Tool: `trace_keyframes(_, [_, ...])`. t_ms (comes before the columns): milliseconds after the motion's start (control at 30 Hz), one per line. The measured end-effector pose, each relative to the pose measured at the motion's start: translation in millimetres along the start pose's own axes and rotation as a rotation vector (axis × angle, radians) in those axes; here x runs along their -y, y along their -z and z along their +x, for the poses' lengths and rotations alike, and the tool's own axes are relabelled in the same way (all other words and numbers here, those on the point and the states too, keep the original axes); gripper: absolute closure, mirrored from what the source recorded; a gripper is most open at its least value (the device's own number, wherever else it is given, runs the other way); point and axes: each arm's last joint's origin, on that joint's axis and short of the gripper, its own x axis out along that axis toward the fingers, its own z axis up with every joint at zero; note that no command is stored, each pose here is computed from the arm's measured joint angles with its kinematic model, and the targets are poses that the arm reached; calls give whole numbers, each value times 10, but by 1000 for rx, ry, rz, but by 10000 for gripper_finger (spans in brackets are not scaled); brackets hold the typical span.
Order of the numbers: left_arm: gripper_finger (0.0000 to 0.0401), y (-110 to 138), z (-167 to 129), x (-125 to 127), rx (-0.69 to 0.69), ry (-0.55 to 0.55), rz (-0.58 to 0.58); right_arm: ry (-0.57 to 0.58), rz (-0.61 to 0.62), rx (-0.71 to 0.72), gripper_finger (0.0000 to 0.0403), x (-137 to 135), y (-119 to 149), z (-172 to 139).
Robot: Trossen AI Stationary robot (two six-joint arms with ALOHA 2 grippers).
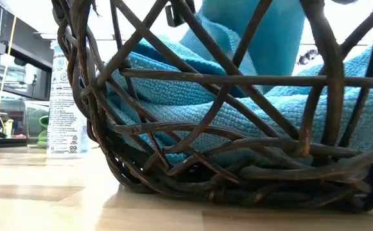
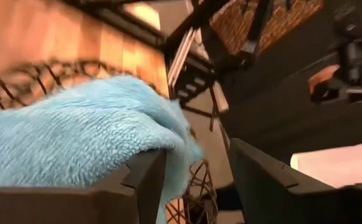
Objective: Sort microfiber towel by color & place in baskets
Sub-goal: Put the blue microfiber cloth into the black wire basket
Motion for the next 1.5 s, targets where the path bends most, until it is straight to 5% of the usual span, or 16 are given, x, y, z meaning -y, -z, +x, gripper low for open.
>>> trace_keyframes(200, [227,-124,-370,174,108,-50,58,16,12,45,94,-3,-25,1])
trace_keyframes(467, [227,277,137,460,-13,21,114,42,54,108,94,34,-107,29])
trace_keyframes(567, [227,258,114,445,0,3,110,142,139,151,94,123,-127,83])
trace_keyframes(733, [227,73,-278,551,91,17,128,342,278,111,94,371,-109,320])
trace_keyframes(933, [227,-103,-1083,851,356,-59,240,428,369,-7,104,617,-101,792])
trace_keyframes(1067, [227,-85,-1507,1008,498,-143,271,541,387,-28,167,794,-42,1026])
trace_keyframes(1300, [227,62,-1794,1135,576,-287,242,658,425,41,383,997,-4,1275])
trace_keyframes(1500, [227,150,-1768,1188,567,-346,241,611,437,-65,396,1060,119,1515])
